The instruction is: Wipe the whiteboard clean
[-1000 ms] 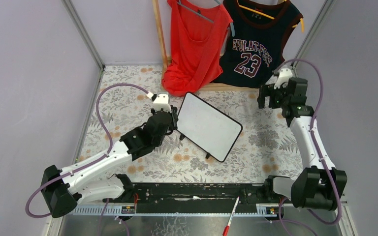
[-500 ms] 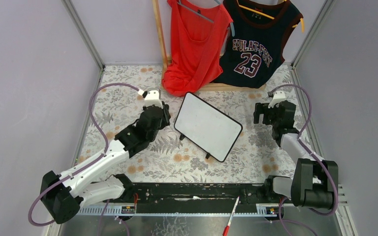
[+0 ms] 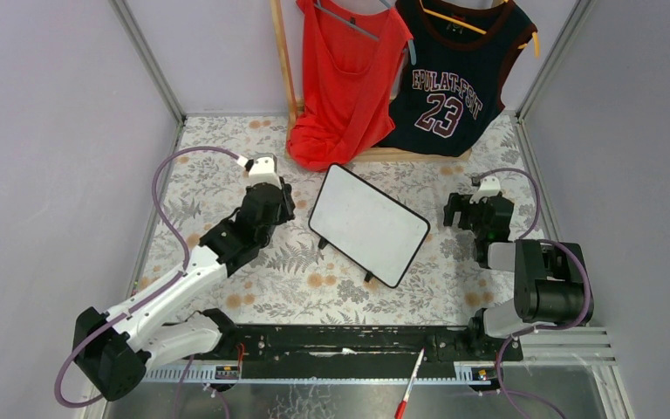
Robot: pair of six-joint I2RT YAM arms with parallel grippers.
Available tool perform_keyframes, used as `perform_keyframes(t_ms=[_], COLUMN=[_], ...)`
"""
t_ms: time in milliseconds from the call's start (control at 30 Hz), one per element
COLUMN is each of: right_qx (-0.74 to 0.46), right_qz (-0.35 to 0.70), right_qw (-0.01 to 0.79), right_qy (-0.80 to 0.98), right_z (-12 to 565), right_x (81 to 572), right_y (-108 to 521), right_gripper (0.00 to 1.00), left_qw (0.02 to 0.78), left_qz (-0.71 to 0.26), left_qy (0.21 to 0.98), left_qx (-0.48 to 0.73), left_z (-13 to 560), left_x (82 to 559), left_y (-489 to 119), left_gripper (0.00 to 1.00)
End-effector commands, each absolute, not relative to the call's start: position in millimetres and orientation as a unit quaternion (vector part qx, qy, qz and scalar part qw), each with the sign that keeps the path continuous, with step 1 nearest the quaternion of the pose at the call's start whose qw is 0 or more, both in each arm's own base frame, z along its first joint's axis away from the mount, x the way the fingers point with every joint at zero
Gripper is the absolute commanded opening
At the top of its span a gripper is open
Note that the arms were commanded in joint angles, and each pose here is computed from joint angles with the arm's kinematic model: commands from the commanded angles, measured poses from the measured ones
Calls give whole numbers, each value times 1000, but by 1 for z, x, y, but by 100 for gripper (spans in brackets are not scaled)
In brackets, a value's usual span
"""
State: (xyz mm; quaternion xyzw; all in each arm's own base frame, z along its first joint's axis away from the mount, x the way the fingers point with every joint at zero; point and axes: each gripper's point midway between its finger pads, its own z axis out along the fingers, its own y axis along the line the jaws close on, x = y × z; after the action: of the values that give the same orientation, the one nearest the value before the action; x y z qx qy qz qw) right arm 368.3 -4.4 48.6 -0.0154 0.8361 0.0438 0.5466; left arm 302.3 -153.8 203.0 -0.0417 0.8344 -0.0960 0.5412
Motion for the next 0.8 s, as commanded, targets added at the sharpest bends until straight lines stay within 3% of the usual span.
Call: perform_keyframes(t_ms=[0,433,767], right_qx=[-13,-8,-7], right_qz=[41,44,44], right_qw=[601,603,603], right_qy=[798,796,796], right_z=[73,73,74], right_x=[383,385,385], right_y=[-6,-6,-6], right_gripper=[95,97,98], left_qw=[545,387,231], left_qz=[-82,-63,-102], left_qy=[834,917,966], left_qx=[-39,-73,-59], left_z=[219,184,103], left_x=[312,331,320], left_y=[-142,-101,-102], left_gripper=[1,1,8])
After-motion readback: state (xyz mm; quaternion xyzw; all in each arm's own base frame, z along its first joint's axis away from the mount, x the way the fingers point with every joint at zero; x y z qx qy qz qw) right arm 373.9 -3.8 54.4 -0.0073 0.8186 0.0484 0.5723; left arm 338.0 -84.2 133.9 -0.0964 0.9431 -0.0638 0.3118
